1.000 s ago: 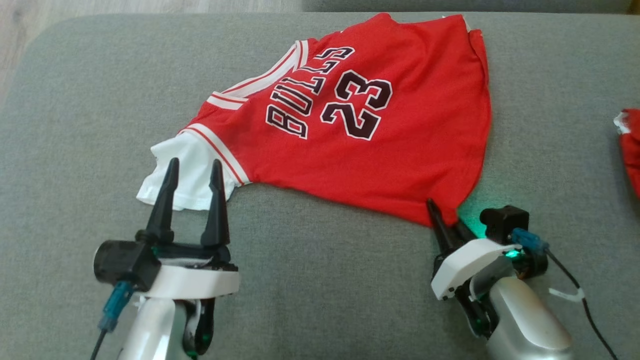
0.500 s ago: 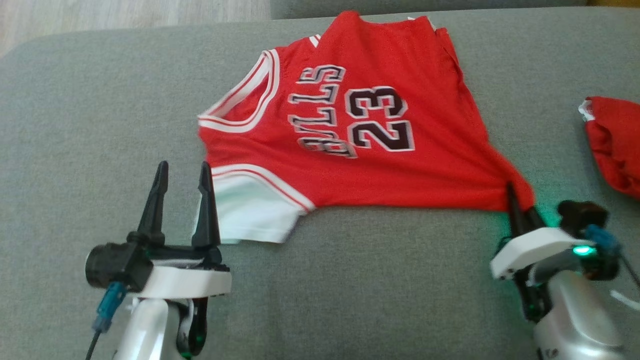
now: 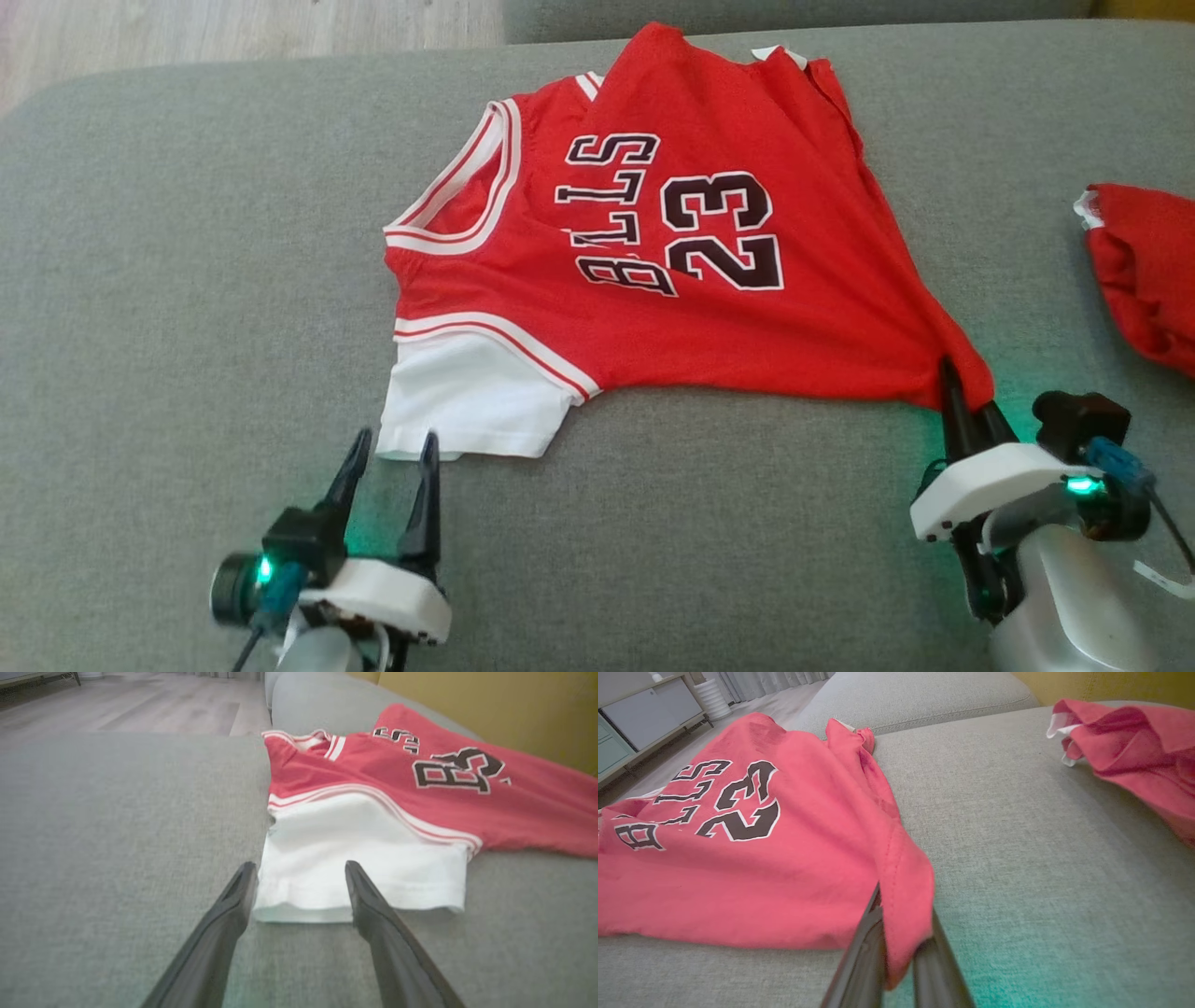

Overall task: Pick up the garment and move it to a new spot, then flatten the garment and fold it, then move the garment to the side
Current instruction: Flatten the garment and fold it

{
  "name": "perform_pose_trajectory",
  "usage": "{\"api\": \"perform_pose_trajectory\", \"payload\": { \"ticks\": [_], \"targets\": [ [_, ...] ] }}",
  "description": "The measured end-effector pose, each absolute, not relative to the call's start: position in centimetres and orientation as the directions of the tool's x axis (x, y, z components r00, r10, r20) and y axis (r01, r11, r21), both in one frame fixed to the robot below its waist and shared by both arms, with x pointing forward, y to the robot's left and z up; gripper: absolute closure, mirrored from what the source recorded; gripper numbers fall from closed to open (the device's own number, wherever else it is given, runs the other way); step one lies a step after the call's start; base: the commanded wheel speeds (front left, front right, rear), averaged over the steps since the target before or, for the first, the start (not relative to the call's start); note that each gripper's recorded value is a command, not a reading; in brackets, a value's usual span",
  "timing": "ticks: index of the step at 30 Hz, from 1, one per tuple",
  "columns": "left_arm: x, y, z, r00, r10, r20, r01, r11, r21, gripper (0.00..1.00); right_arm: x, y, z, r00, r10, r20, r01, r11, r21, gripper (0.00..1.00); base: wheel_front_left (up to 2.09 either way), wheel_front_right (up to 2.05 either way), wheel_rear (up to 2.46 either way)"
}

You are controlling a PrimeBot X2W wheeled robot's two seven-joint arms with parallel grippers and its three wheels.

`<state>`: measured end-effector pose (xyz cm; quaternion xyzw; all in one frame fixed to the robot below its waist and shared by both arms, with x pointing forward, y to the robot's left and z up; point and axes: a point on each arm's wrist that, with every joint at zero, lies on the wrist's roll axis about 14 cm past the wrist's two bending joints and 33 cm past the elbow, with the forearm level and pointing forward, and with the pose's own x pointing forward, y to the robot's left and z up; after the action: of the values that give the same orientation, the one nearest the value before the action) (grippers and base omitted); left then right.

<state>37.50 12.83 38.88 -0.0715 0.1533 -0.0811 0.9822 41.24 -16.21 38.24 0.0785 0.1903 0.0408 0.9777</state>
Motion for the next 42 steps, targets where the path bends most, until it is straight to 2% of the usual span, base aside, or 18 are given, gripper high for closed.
{"api": "perform_pose_trajectory", "payload": {
  "ticks": [4,13,24,25,26,27,35,42],
  "targets": [
    [36.8,13.8,36.7,0.918,-0.133,-0.374,0.089,0.987,-0.133,0.0,41.2,-16.1,38.3,0.924,0.114,-0.365,-0.054,0.984,0.17,1.0,0.0,0.0,0.0],
    [38.9,14.6,36.6,0.92,-0.085,-0.383,0.053,0.994,-0.094,0.0,41.1,-16.3,38.2,0.924,0.107,-0.368,-0.045,0.984,0.172,1.0,0.0,0.0,0.0],
    [39.7,13.5,34.7,0.856,-0.146,-0.497,0.115,0.989,-0.092,0.0,41.1,-16.0,38.2,0.922,0.115,-0.37,-0.053,0.984,0.171,1.0,0.0,0.0,0.0],
    [39.7,13.5,34.7,0.852,-0.151,-0.502,0.118,0.988,-0.097,0.03,41.1,-16.0,38.2,0.922,0.115,-0.37,-0.054,0.984,0.172,1.0,0.0,0.0,0.0],
    [39.8,13.4,34.7,0.85,-0.155,-0.504,0.12,0.988,-0.102,0.78,41.1,-16.0,38.2,0.922,0.116,-0.369,-0.054,0.983,0.175,1.0,0.0,0.0,0.0],
    [39.9,13.4,34.7,0.849,-0.157,-0.505,0.122,0.987,-0.102,1.0,41.1,-15.9,38.2,0.922,0.118,-0.368,-0.054,0.983,0.178,1.0,0.0,0.0,0.0],
    [40.0,12.9,35.9,0.877,-0.181,-0.445,0.132,0.981,-0.14,1.0,41.1,-15.4,38.8,0.926,0.134,-0.352,-0.074,0.981,0.178,1.0,0.0,0.0,0.0],
    [41.5,12.7,41.0,0.953,-0.183,-0.243,0.129,0.966,-0.223,1.0,41.8,-14.6,41.2,0.949,0.155,-0.275,-0.11,0.979,0.173,1.0,0.0,0.0,0.0]
  ]
}}
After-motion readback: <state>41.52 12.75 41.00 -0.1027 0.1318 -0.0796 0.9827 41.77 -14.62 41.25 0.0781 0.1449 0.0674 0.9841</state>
